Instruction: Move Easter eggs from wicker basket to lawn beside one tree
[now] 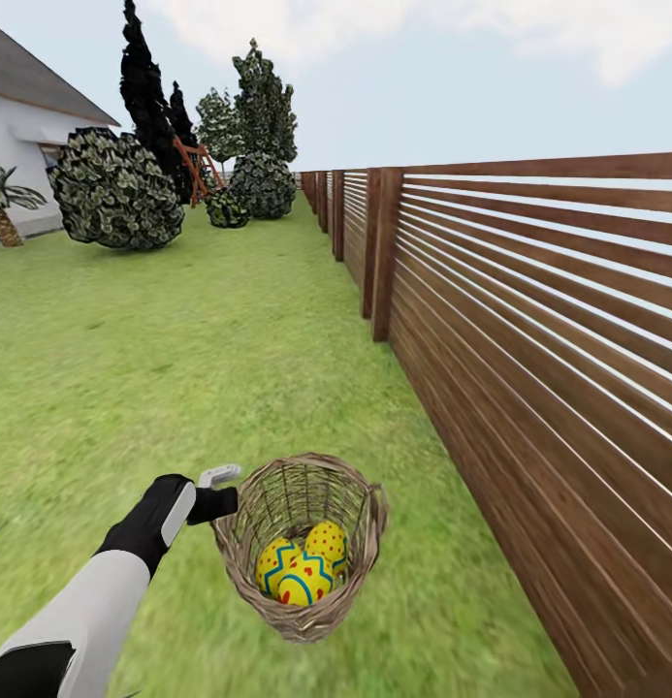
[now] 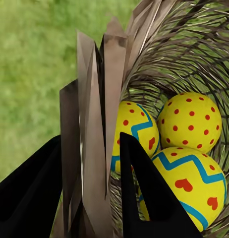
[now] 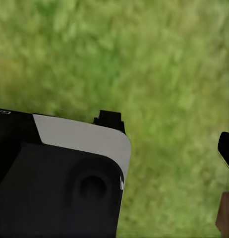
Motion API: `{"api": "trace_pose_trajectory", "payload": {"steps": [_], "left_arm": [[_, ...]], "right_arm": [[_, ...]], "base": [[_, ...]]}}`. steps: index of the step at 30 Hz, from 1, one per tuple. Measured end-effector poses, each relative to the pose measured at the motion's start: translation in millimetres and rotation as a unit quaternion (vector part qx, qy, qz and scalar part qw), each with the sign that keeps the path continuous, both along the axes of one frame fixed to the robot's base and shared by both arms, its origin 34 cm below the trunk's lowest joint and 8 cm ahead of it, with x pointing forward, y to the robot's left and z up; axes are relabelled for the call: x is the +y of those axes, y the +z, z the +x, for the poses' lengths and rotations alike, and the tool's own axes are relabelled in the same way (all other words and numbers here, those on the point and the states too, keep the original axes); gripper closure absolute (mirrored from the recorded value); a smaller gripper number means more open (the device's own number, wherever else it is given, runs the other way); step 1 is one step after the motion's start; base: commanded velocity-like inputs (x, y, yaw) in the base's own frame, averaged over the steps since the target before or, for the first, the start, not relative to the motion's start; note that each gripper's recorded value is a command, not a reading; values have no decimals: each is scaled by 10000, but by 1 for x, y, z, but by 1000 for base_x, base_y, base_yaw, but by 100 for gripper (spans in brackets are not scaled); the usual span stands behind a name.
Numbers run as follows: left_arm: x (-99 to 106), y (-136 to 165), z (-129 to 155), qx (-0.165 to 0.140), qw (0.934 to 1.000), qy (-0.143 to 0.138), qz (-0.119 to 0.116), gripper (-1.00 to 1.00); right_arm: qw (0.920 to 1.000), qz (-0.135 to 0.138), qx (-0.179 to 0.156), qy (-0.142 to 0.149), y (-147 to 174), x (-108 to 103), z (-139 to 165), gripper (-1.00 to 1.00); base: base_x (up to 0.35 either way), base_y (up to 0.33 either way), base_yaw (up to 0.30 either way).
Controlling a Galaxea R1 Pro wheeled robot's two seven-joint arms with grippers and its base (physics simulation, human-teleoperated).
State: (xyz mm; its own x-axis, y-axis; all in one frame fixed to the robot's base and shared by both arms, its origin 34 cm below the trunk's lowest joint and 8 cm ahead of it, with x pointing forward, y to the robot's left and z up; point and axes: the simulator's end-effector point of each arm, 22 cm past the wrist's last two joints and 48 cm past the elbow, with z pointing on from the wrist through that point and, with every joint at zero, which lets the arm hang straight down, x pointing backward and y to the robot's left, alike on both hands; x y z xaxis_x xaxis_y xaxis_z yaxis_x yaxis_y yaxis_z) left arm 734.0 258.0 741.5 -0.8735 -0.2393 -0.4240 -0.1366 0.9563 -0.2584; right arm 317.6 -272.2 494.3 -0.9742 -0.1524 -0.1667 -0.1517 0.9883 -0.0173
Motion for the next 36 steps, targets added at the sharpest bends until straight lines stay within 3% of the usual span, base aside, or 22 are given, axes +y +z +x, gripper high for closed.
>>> {"api": "trace_pose_trajectory", "payload": {"steps": [36], "left_arm": [[0, 0, 0, 4, 10000, 2, 10, 100]], "right_arm": [[10000, -4, 59, 9, -1, -1, -10, -100]], "base": [[325, 0, 300]]}}
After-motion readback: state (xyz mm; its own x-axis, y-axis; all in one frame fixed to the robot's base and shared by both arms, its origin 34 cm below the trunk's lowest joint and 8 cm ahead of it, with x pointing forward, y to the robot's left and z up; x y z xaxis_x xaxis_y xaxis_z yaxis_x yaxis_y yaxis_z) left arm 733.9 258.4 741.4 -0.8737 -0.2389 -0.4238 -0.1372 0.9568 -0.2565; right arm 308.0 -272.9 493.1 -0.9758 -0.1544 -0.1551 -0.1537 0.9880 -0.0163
